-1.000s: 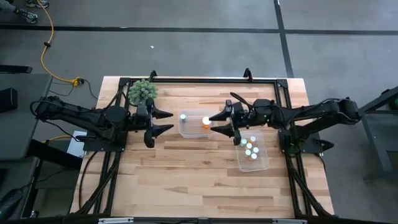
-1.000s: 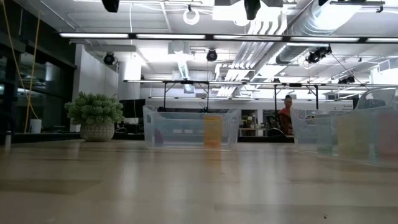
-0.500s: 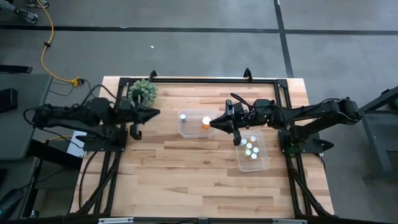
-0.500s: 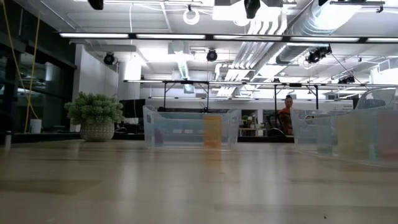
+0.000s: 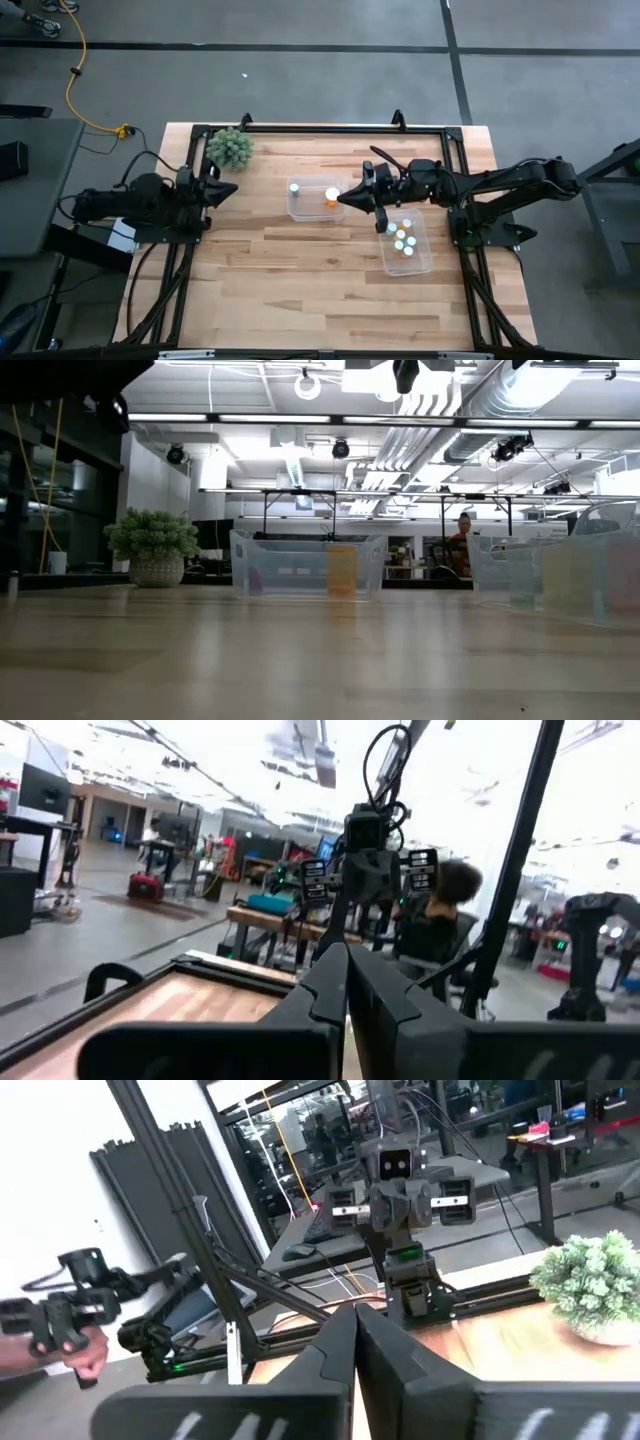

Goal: Pick and place medicine bottles into bin by pill shape (circle, oval)
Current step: Return to Home Position

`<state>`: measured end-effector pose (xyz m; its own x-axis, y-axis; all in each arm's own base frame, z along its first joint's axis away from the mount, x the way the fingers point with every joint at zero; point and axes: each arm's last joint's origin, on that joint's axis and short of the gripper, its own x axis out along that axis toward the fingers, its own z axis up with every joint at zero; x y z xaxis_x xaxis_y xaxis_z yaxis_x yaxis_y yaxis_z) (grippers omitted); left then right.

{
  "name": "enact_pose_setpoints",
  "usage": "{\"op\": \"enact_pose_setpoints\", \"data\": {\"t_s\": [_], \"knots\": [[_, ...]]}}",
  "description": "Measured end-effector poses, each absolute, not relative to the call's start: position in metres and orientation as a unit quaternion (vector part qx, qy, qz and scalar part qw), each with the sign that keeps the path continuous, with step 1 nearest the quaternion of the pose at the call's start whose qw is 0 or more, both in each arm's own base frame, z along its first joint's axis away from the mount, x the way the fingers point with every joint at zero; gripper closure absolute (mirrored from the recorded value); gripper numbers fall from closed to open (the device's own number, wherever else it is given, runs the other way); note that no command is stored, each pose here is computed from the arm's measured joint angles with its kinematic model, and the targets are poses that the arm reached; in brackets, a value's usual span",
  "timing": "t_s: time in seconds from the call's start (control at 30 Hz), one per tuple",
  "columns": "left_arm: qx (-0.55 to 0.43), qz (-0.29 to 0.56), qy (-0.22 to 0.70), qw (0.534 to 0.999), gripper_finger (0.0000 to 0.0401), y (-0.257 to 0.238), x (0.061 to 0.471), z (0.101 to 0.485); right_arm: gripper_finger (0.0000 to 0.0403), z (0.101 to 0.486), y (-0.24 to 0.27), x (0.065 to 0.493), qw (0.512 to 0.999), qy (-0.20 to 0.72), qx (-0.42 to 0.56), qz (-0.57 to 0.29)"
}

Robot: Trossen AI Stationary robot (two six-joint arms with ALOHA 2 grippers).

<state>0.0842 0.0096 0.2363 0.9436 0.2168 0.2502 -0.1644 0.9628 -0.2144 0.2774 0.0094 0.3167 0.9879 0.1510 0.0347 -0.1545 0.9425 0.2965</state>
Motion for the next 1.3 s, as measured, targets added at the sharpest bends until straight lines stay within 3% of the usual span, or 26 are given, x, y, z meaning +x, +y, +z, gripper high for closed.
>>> {"op": "enact_pose_setpoints", "data": {"t_s": [0.33, 0.83, 1.03, 1.3], "knots": [[-0.128, 0.065, -0.119, 0.983, 0.0401, 0.008, 0.094, 0.189, 0.0402, 0.317, 0.009, 0.277, 0.977, -0.002, 0.201, 0.077], [-0.156, 0.066, -0.046, 0.984, 0.0401, 0.008, 0.097, 0.173, 0.0403, 0.317, 0.006, 0.267, 0.958, 0.05, 0.26, 0.109], [-0.155, 0.069, -0.029, 0.985, 0.04, 0.008, 0.097, 0.17, 0.0403, 0.32, 0.006, 0.232, 0.963, 0.094, 0.224, 0.115], [-0.155, 0.07, -0.031, 0.985, 0.0398, 0.008, 0.097, 0.17, 0.0403, 0.268, 0.009, 0.156, 0.955, 0.008, 0.253, 0.152]]}}
